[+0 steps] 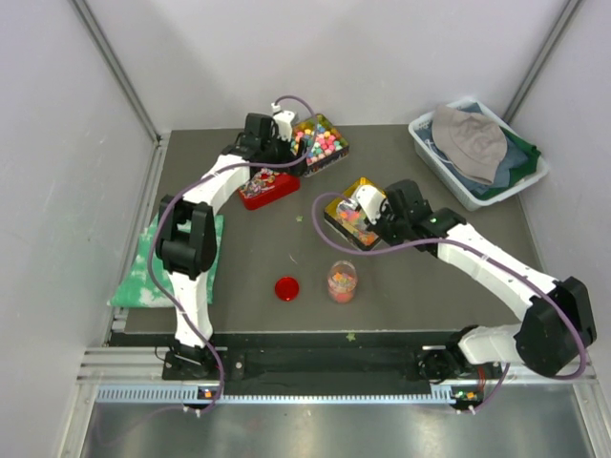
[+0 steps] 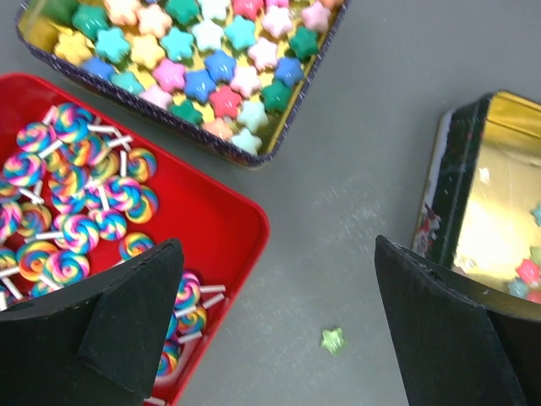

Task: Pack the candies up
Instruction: Scoop the fake candies from the storage box.

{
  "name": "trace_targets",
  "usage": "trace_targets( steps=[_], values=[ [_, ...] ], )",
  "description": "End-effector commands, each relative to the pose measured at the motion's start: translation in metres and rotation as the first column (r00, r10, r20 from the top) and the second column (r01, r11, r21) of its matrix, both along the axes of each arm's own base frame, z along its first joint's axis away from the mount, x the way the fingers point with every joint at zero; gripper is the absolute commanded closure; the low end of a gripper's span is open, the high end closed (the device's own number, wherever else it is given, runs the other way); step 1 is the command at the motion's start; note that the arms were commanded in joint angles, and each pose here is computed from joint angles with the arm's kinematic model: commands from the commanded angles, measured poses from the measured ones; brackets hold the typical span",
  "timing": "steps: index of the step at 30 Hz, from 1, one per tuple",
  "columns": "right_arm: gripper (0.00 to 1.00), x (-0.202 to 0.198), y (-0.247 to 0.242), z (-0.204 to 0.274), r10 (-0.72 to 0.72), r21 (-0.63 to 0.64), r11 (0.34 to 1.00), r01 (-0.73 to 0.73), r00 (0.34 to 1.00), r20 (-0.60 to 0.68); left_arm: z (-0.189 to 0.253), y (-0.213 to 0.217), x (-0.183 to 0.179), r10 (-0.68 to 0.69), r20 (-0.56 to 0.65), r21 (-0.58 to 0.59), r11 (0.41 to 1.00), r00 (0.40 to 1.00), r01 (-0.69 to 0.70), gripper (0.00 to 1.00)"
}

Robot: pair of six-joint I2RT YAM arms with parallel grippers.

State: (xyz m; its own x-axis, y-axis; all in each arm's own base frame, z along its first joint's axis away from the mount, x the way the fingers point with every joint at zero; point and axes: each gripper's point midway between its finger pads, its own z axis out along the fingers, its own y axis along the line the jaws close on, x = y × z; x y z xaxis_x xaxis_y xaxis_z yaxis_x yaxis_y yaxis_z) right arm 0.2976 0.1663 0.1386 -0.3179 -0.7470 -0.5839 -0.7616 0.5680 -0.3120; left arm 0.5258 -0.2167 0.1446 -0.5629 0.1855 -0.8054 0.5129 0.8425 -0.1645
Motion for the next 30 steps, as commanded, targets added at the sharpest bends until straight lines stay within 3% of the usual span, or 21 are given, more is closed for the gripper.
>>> trace_targets(
  steps=[1,13,30],
  values=[
    [1.0,-0.018,0.015,0.019,0.066,0.142,0.988,-0.06,0.997,-0.04,0.05,-0.002,-0.017,-0.043,0.077,-0.045,0.998,0.996,0.047,0.01],
    [1.0,-0.052,-0.021,0.036,0.164,-0.014,0.986,-0.165,0.985,-0.049,0.044,0.025,-0.041,-0.041,0.041,0.039,0.998,0.998,0.039,0.01],
    [1.0,-0.099,-0.05,0.051,0.335,-0.209,0.916,-0.343,0.939,-0.073,0.045,0.07,-0.066,0.011,0.005,0.159,0.987,1.0,-0.012,0.01]
  ],
)
